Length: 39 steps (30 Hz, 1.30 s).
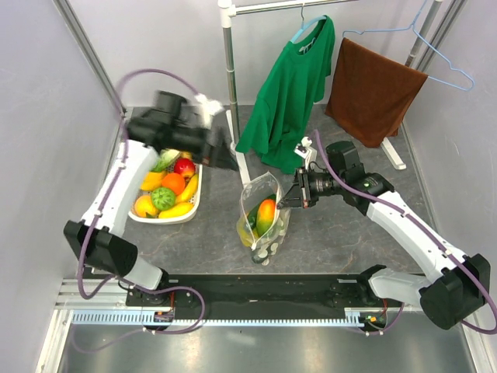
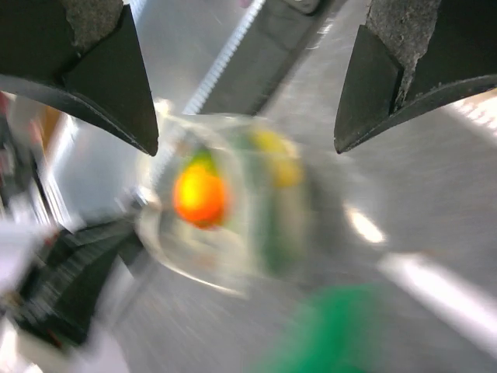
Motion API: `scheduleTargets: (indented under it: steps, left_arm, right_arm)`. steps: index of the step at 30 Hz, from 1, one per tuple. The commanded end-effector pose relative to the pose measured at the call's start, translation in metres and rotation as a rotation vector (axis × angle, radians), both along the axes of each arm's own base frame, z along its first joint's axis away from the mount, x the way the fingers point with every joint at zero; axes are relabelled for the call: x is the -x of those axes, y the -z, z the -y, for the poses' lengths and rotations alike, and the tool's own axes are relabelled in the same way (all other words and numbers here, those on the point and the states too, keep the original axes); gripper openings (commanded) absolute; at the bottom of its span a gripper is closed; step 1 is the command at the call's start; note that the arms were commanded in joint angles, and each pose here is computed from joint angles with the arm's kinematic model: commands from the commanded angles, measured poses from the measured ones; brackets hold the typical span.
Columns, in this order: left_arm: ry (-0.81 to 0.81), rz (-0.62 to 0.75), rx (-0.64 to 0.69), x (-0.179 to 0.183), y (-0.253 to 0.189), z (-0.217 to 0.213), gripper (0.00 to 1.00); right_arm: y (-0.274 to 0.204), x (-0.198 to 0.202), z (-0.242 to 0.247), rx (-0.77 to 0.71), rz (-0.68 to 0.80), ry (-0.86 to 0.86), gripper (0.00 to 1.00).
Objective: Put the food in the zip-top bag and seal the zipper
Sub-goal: Place the fake fruit in the zipper food storage bag, then pick up the fake fruit from the bin.
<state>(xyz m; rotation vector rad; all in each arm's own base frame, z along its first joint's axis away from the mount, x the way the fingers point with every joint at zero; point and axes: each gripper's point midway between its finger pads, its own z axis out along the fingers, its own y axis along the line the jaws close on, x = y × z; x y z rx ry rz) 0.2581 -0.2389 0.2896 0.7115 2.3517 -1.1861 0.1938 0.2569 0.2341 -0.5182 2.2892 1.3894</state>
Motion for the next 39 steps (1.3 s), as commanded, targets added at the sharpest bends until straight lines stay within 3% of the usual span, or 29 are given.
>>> scheduleTargets:
  steps: [1, 7, 13, 21, 28, 39]
  left_arm:
    - [-0.19, 0.221, -0.069, -0.028, -0.032, -0.102, 1.0]
    - [-0.307, 0.227, -0.278, -0.016, -0.002, -0.202, 1.0]
    - [-0.366, 0.194, -0.476, -0.01, 0.04, -0.257, 1.0]
    - [-0.459, 0.172, -0.535, -0.012, 0.077, -0.267, 1.0]
    - [-0.534, 0.219, -0.663, -0.023, 0.11, -0.268, 1.0]
    - [-0.485, 0.232, -0.76, -0.036, 0.156, -0.245, 1.0]
  right_arm:
    - [-0.007, 0.003, 0.0, -0.021, 0.063, -0.018, 0.0]
    - [0.0, 0.003, 0.0, -0.01, 0.059, -0.03, 0.0]
    - [0.002, 0.003, 0.001, -0.005, 0.057, -0.023, 0.0]
    - [0.002, 0.003, 0.002, -0.004, 0.054, -0.016, 0.0]
    - [0.002, 0.001, 0.001, 0.0, 0.043, -0.011, 0.0]
    - [0.0, 0.001, 0.0, -0.007, 0.036, -0.011, 0.0]
